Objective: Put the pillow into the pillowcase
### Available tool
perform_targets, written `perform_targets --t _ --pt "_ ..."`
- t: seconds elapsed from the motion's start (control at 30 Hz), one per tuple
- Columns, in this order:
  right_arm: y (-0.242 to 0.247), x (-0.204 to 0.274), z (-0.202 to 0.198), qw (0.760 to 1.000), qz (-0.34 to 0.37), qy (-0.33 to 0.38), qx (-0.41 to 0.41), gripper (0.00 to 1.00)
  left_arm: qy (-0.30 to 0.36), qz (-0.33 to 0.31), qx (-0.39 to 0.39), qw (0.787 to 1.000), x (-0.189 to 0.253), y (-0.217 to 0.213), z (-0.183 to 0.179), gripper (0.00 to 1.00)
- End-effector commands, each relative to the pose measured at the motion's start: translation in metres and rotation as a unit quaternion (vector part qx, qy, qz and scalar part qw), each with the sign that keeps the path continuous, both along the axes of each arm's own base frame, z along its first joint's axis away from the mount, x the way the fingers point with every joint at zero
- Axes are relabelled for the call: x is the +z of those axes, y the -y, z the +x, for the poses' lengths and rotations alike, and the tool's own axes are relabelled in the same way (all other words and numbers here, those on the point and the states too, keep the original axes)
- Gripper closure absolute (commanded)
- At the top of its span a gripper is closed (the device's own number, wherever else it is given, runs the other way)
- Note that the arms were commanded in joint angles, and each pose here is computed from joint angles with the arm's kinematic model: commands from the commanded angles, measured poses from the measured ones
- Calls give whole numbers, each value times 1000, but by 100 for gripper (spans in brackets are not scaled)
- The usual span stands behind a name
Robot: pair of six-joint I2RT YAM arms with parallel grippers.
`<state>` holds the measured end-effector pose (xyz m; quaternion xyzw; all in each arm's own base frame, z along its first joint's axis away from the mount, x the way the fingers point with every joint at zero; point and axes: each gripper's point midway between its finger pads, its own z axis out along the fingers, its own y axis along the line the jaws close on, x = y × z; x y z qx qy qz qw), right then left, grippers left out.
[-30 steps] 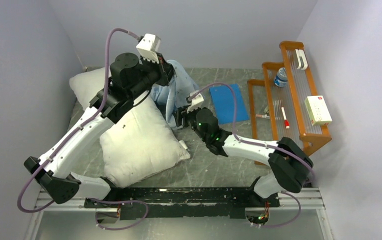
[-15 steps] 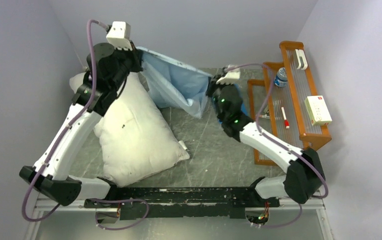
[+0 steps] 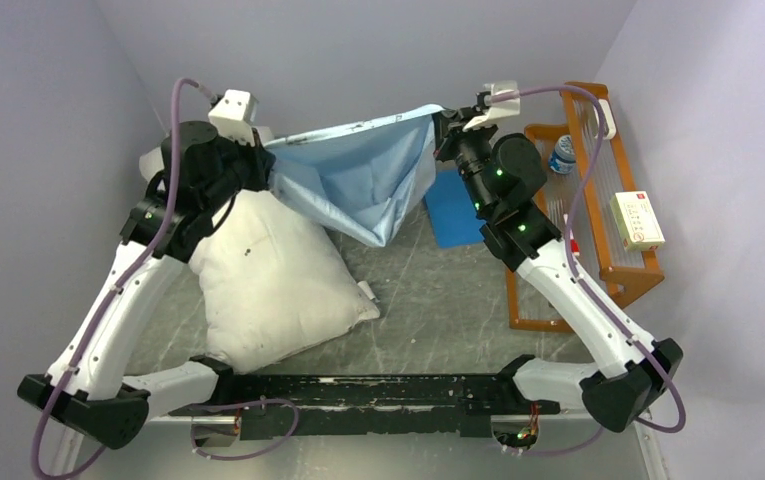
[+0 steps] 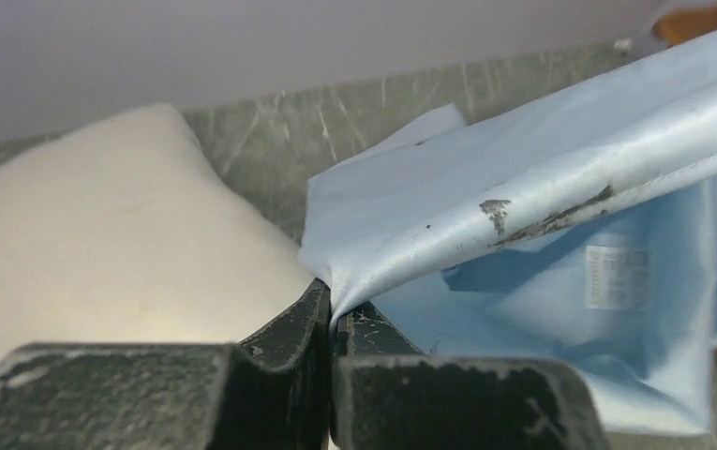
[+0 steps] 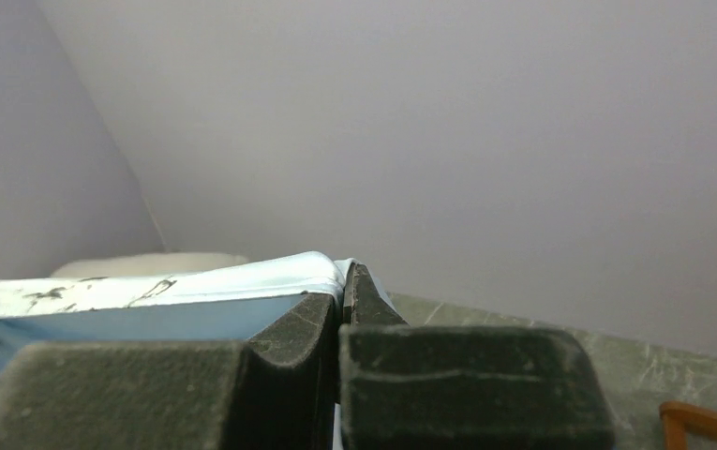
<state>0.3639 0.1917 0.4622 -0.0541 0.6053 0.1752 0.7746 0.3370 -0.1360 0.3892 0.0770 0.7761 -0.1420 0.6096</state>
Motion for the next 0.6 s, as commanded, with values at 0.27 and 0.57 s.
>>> perform_targets --t 0.27,0.57 --pt "-29 3 60 995 -48 86 2 100 34 -59 25 997 10 -16 81 95" --pt "-45 96 99 965 -15 258 40 100 313 -141 80 936 168 -51 76 95"
